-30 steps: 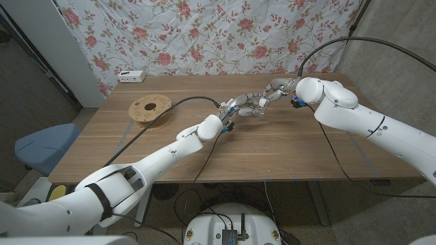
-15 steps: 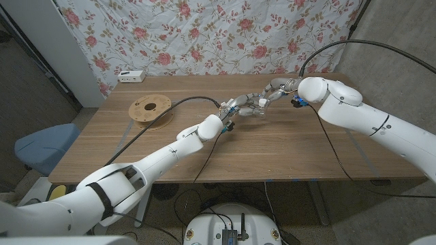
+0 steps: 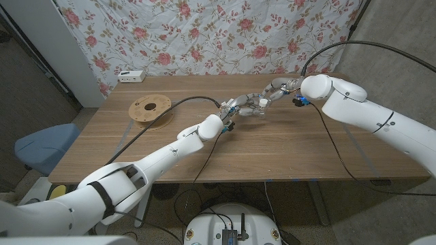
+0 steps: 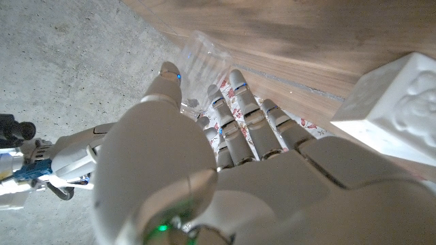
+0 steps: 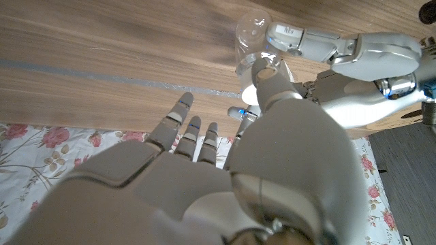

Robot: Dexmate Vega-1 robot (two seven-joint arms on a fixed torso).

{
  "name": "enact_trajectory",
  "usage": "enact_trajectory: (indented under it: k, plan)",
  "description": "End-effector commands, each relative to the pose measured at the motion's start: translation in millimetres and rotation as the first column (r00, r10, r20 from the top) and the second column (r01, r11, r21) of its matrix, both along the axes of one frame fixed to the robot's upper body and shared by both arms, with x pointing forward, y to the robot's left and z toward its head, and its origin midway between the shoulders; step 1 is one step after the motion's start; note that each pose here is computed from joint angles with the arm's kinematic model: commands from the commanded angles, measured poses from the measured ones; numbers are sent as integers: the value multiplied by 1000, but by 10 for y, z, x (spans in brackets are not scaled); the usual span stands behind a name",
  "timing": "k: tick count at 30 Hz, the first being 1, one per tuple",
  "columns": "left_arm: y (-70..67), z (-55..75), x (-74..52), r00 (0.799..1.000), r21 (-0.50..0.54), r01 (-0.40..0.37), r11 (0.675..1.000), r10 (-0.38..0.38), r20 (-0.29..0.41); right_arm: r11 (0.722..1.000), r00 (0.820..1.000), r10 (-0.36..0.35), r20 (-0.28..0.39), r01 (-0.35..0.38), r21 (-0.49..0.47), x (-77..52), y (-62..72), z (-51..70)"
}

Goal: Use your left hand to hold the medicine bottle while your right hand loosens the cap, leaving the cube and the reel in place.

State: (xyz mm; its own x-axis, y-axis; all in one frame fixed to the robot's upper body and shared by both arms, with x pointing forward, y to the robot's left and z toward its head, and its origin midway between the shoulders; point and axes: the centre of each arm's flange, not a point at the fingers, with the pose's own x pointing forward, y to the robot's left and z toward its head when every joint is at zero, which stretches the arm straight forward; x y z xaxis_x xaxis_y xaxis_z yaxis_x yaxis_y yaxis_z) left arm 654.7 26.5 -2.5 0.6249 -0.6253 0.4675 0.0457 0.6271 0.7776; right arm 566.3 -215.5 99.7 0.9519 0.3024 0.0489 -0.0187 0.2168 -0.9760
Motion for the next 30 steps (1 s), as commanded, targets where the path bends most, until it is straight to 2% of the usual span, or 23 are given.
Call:
enact_trajectory:
  k: [1,30]
  plan:
    - [-21,11,24,1000,1,3,1000,-3,-2,1000,999,18,-42,-17,14,18,-35,19]
    - [-51,29,38,1000,4,7,1000,-7,5,1000,998,19,-66,-18,12,7,-42,35]
